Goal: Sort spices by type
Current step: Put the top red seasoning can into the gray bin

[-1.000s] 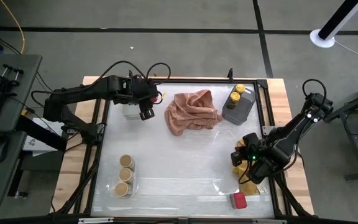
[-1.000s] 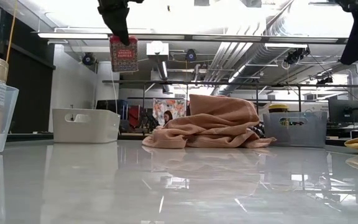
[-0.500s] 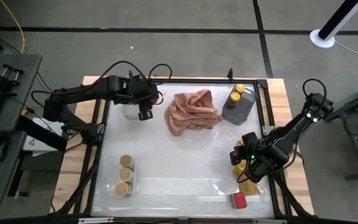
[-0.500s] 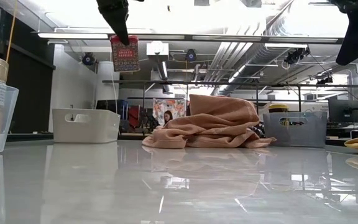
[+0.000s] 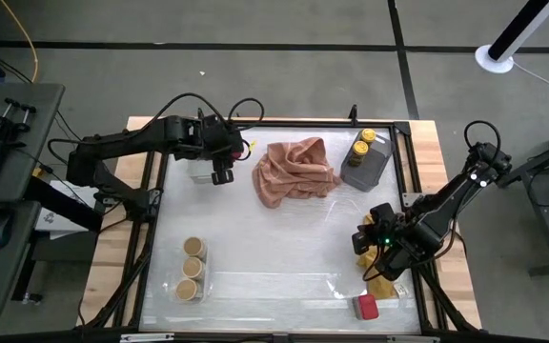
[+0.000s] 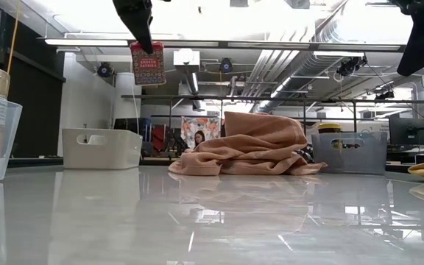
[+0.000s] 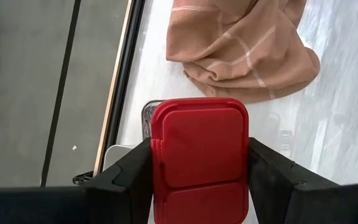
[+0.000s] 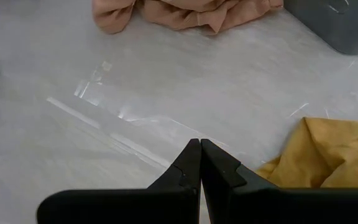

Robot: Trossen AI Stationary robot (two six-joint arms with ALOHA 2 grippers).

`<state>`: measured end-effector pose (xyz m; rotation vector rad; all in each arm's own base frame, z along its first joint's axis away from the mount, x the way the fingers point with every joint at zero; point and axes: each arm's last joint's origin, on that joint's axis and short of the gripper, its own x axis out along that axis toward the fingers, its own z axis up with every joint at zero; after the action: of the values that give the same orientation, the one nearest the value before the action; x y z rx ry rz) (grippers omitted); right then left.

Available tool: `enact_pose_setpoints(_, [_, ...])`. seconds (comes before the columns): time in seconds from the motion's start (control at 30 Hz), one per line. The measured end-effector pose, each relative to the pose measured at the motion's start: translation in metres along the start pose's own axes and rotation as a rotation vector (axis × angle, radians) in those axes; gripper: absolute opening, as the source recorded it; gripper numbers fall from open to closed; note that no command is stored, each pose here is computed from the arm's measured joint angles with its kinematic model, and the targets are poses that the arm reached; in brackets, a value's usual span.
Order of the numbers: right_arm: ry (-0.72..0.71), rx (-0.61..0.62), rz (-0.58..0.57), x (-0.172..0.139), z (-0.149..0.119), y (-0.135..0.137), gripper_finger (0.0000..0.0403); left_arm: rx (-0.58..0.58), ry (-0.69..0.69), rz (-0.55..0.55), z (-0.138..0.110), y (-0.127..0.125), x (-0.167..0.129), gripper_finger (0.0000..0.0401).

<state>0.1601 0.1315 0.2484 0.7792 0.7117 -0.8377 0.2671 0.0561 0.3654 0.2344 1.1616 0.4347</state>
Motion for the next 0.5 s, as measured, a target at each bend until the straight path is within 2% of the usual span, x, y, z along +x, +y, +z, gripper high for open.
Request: enact_pose_setpoints(0.5, [0.003,-0.011,0.008,0.0000,-0.0003,0.0009,0.0001,0.033,-0.001,-0.005,0.0000,-0.0002,0.0000,0.0179])
